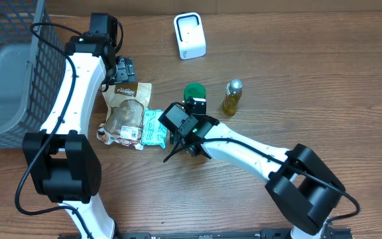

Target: Scan the item barcode

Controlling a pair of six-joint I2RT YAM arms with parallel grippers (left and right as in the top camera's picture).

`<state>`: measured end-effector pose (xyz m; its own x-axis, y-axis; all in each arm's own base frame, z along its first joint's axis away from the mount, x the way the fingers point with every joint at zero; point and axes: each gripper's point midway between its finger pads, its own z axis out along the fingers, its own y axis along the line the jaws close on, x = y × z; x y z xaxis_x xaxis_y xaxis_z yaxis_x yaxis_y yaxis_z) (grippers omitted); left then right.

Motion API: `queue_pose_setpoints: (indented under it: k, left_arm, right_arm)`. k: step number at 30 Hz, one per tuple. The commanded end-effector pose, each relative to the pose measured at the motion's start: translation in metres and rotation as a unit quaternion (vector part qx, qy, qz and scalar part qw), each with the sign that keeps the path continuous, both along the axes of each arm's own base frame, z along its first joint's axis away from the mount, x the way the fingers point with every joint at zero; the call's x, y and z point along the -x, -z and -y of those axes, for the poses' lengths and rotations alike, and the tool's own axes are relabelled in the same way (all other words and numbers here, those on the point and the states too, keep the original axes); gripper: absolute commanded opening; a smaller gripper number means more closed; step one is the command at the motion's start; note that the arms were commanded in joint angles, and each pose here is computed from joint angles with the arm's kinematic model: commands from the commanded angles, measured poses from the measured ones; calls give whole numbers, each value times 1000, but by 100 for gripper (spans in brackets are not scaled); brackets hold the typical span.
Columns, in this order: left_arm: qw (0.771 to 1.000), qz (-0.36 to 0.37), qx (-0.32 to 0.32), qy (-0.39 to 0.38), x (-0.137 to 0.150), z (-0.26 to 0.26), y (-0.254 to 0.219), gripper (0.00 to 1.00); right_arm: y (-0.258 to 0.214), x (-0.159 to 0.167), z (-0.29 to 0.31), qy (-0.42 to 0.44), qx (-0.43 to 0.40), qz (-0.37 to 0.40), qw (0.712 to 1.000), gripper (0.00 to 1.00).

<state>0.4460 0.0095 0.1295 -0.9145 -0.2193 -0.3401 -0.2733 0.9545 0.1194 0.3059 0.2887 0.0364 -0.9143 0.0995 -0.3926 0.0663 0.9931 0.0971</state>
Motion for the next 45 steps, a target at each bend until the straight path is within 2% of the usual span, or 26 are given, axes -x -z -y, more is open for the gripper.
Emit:
queue_pose_setpoints:
  k: [1,3,5,28,35,36,42,44,45]
  left_arm:
    - [1000,9,-9,-1,-3,-1,-7,99]
    - [1000,9,-9,-1,-3,-1,-7,99]
    - [1000,9,-9,-1,-3,-1,-7,99]
    - [1000,9,-9,-1,-3,-1,-7,99]
    - [1000,9,-9,-1,-3,-1,-7,99]
    - [1000,9,-9,-1,-3,-1,-7,100]
    - [1000,10,-9,-1,-3,-1,-7,100]
    - [1000,10,-9,-1,-3,-1,-7,99]
    - [1000,9,-9,-1,-3,-1,-7,99]
  right_arm:
    - [19,4,-1,-1,4,-21,1000,73]
    - [20,4,-1,-1,4,-20,1000,64]
    - [19,4,-1,-1,4,-20,1000,62]
    - [20,4,-1,-1,5,-21,1000,61]
    - [25,4,-1,-1,8,-24,1000,54]
    - [25,4,-1,-1,7,-23,1000,52]
    - [25,4,-1,-1,7,-23,1000,15]
    - [25,4,-1,-1,7,-23,1000,15]
    - [25,4,-1,-1,7,-23,1000,22]
